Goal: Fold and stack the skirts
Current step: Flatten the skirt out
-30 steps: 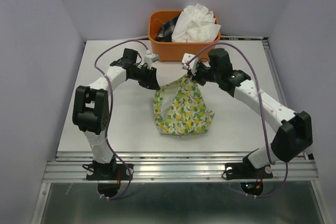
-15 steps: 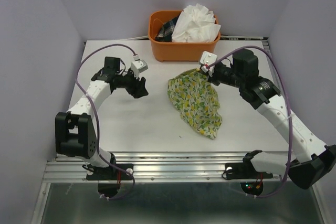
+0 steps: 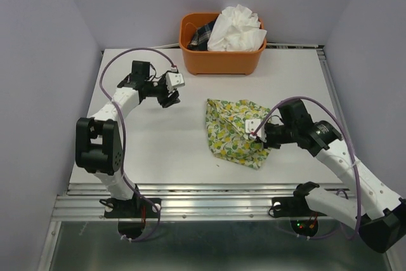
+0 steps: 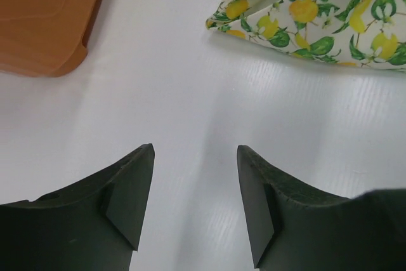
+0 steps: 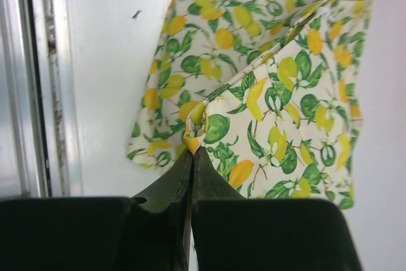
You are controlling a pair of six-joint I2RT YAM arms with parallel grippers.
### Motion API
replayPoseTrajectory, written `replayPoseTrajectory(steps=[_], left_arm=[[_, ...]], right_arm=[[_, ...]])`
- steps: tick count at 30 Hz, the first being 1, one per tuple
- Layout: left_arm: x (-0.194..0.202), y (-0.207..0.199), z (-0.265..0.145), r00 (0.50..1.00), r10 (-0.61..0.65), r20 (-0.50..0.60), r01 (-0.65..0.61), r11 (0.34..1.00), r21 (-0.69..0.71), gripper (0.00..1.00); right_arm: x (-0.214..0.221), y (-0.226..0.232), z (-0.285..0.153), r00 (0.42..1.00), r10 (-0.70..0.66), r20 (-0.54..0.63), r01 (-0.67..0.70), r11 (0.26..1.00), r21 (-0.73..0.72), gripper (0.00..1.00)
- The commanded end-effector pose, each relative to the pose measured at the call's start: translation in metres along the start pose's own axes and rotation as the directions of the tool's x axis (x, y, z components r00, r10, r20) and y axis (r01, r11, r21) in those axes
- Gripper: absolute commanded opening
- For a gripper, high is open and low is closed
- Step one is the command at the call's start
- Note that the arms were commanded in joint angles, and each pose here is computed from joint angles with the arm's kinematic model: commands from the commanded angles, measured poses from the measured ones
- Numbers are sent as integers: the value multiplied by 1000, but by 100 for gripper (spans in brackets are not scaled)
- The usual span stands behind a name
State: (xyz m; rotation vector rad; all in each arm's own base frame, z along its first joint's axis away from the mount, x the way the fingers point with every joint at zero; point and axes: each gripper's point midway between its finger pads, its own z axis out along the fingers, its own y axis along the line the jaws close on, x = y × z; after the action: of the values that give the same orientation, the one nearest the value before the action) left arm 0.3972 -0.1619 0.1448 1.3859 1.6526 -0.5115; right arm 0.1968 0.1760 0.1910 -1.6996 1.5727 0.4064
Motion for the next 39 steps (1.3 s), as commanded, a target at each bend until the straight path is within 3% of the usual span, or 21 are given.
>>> replayPoseTrajectory(steps=[1, 6, 14, 21, 25, 32, 39], left_arm=[[-27, 5, 24, 982, 187, 16, -188, 981, 41, 65], [-26, -3, 55, 914, 404, -27, -399, 910, 112, 67], [-19, -20, 105, 838, 544, -30, -520, 816, 252, 68], [9, -46, 102, 733, 679, -34, -631, 698, 338, 68], [22, -61, 100, 731, 682, -21, -636, 692, 342, 68], [7, -50, 115, 772, 636, 7, -611, 738, 288, 67], [-2, -46, 122, 770, 637, 37, -622, 738, 261, 68]], right_arm=[[28, 48, 9, 999, 13, -38, -20, 986, -166, 1], [71, 78, 22, 991, -43, -128, 9, 966, -259, 1], [105, 91, 36, 973, -21, -228, -50, 952, -301, 1], [106, 90, 37, 968, 19, -249, -90, 956, -278, 1], [102, 85, 38, 972, 21, -233, -84, 961, -264, 1], [104, 85, 37, 969, 28, -245, -92, 963, -254, 1], [104, 85, 37, 968, 42, -249, -105, 964, -246, 1]])
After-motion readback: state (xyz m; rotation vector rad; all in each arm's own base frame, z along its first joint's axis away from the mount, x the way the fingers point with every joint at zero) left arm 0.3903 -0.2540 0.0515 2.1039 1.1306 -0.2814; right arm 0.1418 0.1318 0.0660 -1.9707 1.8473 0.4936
